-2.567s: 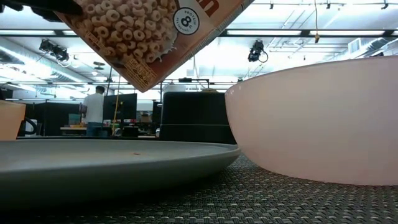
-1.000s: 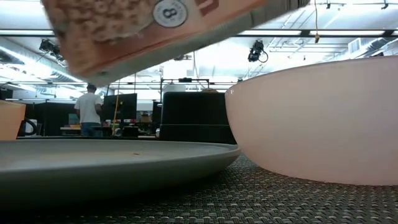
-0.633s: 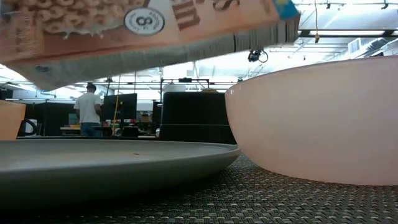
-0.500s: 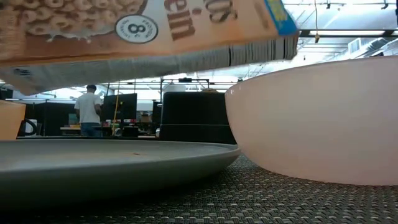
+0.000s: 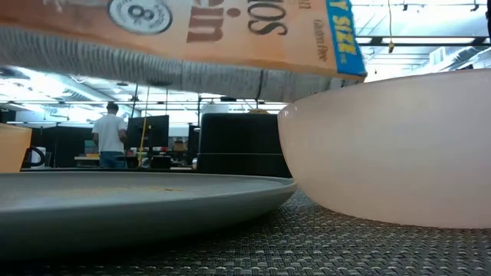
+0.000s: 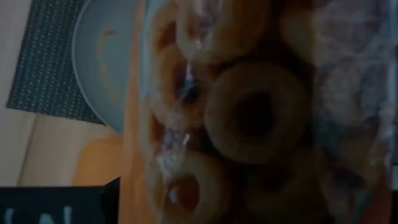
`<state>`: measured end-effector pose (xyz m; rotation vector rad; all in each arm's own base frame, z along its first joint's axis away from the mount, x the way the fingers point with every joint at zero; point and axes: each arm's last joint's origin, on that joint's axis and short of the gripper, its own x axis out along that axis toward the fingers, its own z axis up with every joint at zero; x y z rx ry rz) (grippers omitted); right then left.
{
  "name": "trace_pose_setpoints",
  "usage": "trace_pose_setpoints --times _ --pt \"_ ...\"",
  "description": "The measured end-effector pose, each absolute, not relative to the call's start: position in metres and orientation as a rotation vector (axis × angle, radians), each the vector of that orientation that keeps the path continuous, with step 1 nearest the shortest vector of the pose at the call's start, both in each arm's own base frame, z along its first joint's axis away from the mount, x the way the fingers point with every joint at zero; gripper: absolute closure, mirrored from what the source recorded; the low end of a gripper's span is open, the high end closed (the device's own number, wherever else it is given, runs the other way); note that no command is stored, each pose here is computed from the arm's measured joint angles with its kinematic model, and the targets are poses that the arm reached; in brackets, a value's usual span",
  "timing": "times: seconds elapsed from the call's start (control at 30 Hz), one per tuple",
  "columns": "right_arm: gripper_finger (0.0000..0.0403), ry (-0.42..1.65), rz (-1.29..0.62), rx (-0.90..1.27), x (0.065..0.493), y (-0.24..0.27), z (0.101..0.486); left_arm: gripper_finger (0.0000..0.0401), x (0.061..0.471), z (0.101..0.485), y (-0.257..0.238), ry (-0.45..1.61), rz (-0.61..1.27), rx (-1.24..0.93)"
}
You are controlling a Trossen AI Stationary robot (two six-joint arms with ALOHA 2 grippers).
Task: Arrange a breakfast setting
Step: Pour the cereal from the cereal box into the pink bowl
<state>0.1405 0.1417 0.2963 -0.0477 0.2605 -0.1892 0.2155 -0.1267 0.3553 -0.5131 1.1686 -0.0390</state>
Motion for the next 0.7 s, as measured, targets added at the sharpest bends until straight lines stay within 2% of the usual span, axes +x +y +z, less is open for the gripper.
trace_pose_setpoints --times 0.33,0.7 --pt "0.0236 0.262 -0.183 -0.115 0.141 0.142 0.297 0.0205 0.242 0.376 -0.125 1.277 -0.011 -0.675" --pt "0.0236 0.262 -0.200 -0.163 0.140 0.141 0.297 0.0205 0.264 0.373 -0.116 1.332 -0.047 -0.790"
